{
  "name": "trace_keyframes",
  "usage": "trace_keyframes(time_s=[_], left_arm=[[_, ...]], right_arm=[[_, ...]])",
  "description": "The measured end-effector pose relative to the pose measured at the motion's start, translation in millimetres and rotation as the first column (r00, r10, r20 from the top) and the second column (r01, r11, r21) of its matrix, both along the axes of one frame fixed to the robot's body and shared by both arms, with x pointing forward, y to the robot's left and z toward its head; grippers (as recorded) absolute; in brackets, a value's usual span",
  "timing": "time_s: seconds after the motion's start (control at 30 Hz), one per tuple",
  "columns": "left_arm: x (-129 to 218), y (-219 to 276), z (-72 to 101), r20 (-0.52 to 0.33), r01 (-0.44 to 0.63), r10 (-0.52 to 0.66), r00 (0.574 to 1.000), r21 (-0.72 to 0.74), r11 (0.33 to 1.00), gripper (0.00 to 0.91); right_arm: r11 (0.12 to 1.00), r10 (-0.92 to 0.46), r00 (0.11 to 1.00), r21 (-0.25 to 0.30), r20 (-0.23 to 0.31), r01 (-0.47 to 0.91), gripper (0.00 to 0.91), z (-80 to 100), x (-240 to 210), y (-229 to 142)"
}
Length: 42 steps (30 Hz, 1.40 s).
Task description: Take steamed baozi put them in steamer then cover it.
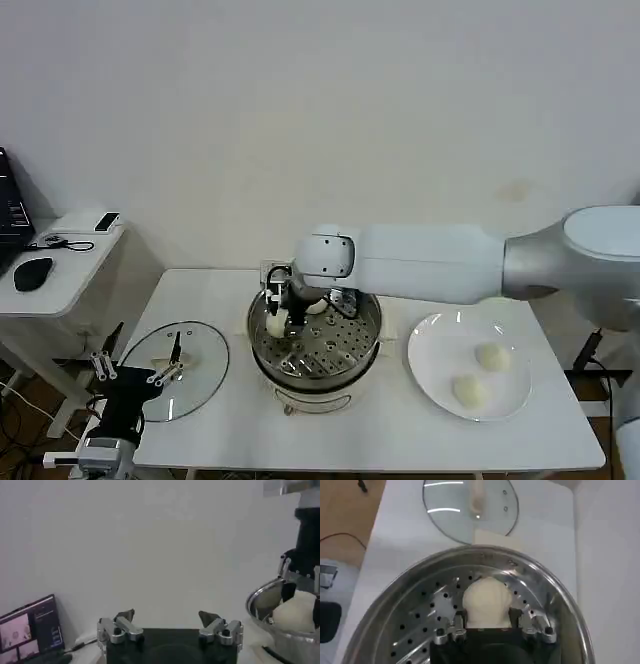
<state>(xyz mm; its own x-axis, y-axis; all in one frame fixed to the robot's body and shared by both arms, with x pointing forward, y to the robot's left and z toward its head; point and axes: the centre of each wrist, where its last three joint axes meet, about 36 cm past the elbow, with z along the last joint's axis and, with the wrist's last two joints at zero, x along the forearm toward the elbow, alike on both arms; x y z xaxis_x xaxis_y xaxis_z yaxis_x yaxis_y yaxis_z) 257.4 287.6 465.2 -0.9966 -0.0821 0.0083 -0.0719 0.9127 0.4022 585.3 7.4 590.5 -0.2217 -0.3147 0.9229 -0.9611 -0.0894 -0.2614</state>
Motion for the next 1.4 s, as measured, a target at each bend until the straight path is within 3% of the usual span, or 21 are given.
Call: trace_keyframes(time_s=[0.07, 0.13, 0.17, 0.2, 0.47, 0.77, 1.17, 1.4], left_arm=[[0.0, 0.0, -0.1, 0.0, 0.0, 0.0, 1.0, 0.0, 1.0, 0.907], [0.1, 0.1, -0.3, 0.0, 0.0, 0.0, 1.0, 0.0, 1.0, 0.907], [0.2, 0.2, -0.2, 0.0, -0.001, 0.001, 1.0, 0.0, 1.0, 0.907], [0.4, 0.4, -0.3, 0.0, -0.001, 0.001, 1.0, 0.0, 1.0, 0.907], [0.2, -0.5, -1.0, -0.001, -0.002, 0.002, 1.0, -0.004, 1.0, 0.907], [1.0, -3.9, 0.2, 0.002, 0.009, -0.009, 1.0, -0.01, 1.0, 0.907], [-0.9, -7.8, 2.2, -0.002, 0.024, -0.024, 1.0, -0.01, 1.0, 0.907], [-2.3, -9.5, 2.7, -0.01, 0.035, -0.035, 0.999, -0.004, 0.999, 0.907]], right_arm=[[1.0, 0.001, 1.0, -0.003, 0.003, -0.001, 0.564, -2.4, 0.9, 3.5], [1.0, -0.001, 1.0, -0.005, 0.005, 0.001, 0.645, -4.3, 2.0, 5.4], [1.0, -0.001, 1.0, -0.007, 0.006, 0.001, 0.826, -5.5, 2.3, 6.1], [1.0, -0.002, 1.0, -0.008, 0.007, 0.002, 0.907, -6.6, 2.7, 6.6], [1.0, -0.011, 1.0, -0.005, 0.02, 0.011, 0.907, -3.8, 6.3, 5.0], [1.0, 0.001, 0.999, -0.004, 0.049, -0.001, 0.907, 25.3, 6.9, -19.9], [0.996, 0.07, 0.988, -0.063, 0.137, -0.062, 0.907, 81.1, 2.3, -124.5], [0.993, 0.07, 0.988, -0.099, 0.138, -0.056, 0.907, 85.2, -9.8, -206.0]])
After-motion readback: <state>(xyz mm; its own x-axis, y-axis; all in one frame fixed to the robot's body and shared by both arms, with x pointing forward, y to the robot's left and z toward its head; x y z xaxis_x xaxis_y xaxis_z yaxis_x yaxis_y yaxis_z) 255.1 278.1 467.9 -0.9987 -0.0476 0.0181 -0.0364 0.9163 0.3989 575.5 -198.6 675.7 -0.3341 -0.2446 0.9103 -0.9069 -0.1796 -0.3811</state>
